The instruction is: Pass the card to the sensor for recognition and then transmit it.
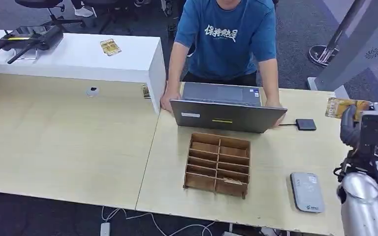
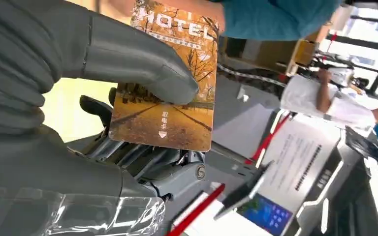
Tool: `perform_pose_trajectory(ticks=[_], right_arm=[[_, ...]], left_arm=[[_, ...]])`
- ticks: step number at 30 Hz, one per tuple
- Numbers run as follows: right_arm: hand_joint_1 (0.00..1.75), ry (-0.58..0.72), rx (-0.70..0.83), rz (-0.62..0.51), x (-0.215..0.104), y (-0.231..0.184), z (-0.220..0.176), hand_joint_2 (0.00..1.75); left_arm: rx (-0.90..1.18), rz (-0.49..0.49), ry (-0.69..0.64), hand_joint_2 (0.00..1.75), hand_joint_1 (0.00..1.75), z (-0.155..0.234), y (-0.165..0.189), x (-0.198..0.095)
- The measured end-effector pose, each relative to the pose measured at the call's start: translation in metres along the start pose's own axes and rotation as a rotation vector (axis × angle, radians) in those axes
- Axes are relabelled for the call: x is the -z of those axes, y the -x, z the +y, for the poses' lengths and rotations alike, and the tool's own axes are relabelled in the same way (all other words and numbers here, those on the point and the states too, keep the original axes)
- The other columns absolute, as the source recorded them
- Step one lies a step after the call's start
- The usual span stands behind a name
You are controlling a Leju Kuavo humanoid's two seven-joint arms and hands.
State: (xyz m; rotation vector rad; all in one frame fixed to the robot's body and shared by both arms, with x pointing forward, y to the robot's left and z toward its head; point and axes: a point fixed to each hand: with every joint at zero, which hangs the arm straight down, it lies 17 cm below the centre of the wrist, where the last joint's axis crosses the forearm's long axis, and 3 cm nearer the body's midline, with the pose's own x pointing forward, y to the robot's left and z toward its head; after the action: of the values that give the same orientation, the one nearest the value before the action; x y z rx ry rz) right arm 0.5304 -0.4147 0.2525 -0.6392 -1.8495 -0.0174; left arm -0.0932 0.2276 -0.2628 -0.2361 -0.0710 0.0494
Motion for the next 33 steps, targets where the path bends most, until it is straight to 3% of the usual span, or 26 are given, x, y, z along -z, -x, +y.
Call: perform_pose_trajectory(ticks=[9, 17, 33], right_arm=[[1.75, -0.05, -0.004, 0.123, -0.047, 0.065, -0.014, 1.75], [1.75, -0.08, -0.022, 0.186, -0.088, 0.099, -0.017, 1.75], [1.75, -0.085, -0.091, 0.313, -0.123, 0.149, -0.032, 1.75]], left_arm=[[-0.028, -0.006, 0.002, 0.0, 0.0, -0.005, 0.001, 0.0], [-0.048, -0.007, 0.002, 0.0, 0.0, -0.008, 0.002, 0.001], [-0.055, -0.007, 0.007, 0.0, 0.0, -0.009, 0.003, 0.0]])
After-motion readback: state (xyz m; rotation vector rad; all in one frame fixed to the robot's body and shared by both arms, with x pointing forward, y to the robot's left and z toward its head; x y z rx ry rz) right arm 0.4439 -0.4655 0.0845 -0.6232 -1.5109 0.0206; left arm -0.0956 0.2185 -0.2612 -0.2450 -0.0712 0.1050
